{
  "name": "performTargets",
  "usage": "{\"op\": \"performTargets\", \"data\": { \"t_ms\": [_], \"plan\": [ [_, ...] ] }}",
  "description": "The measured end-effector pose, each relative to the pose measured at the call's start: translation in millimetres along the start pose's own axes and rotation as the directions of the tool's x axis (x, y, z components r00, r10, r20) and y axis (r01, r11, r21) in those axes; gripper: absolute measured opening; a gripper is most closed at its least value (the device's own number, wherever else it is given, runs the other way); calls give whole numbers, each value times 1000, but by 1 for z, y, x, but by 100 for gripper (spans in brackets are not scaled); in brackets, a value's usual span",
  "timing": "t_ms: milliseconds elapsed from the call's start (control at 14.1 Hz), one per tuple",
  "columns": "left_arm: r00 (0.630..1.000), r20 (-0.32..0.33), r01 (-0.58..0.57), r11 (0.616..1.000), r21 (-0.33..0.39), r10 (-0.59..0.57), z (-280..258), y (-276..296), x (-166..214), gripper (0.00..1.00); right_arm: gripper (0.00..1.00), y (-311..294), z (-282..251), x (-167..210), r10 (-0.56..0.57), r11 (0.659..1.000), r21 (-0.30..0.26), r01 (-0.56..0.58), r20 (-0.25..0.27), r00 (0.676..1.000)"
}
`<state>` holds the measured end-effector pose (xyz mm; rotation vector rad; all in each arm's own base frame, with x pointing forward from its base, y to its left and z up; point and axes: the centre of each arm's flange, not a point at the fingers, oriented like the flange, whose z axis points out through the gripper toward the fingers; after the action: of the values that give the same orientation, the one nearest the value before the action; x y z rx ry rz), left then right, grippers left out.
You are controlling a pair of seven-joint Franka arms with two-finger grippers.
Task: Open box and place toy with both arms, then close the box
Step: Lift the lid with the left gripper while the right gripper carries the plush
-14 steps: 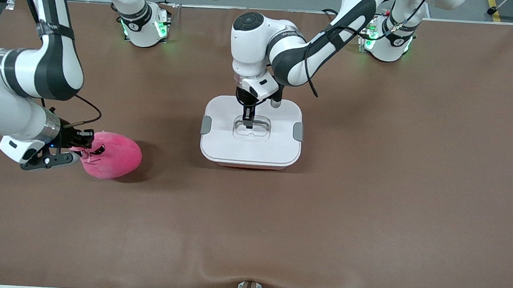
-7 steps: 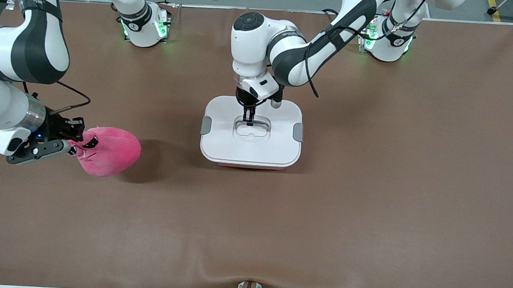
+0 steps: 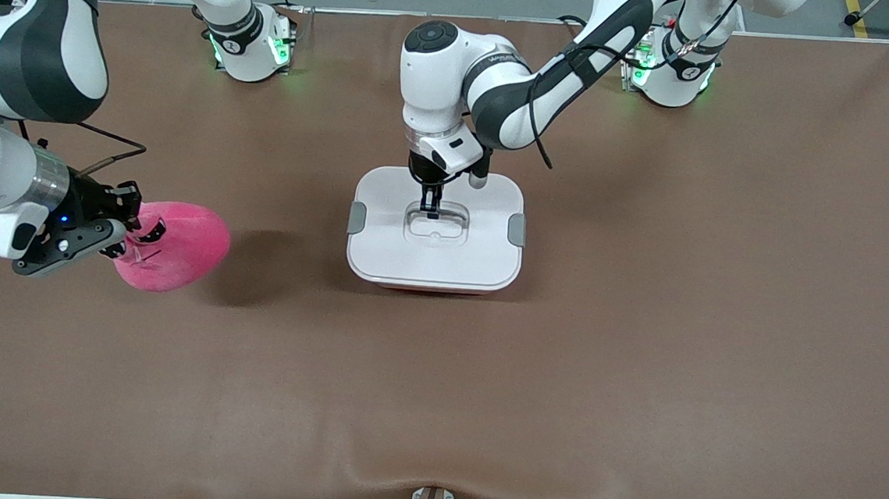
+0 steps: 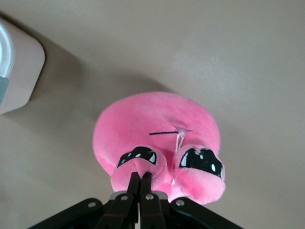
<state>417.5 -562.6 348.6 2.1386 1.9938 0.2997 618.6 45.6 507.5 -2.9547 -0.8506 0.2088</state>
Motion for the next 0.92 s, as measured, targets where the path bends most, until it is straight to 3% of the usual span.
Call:
{"op": "performTargets", "data": {
  "t_ms": [567,921],
  "plan": [
    [999,1,35,999,-29,-35,-43,16,8,7,3,-25,-1,10,-103,995,12,103,1,995],
    [998,-14,58,998,5,-58,-79,34,31,7,3,-100,-37,21,-229,973,-22,229,-36,973]
  ]
}}
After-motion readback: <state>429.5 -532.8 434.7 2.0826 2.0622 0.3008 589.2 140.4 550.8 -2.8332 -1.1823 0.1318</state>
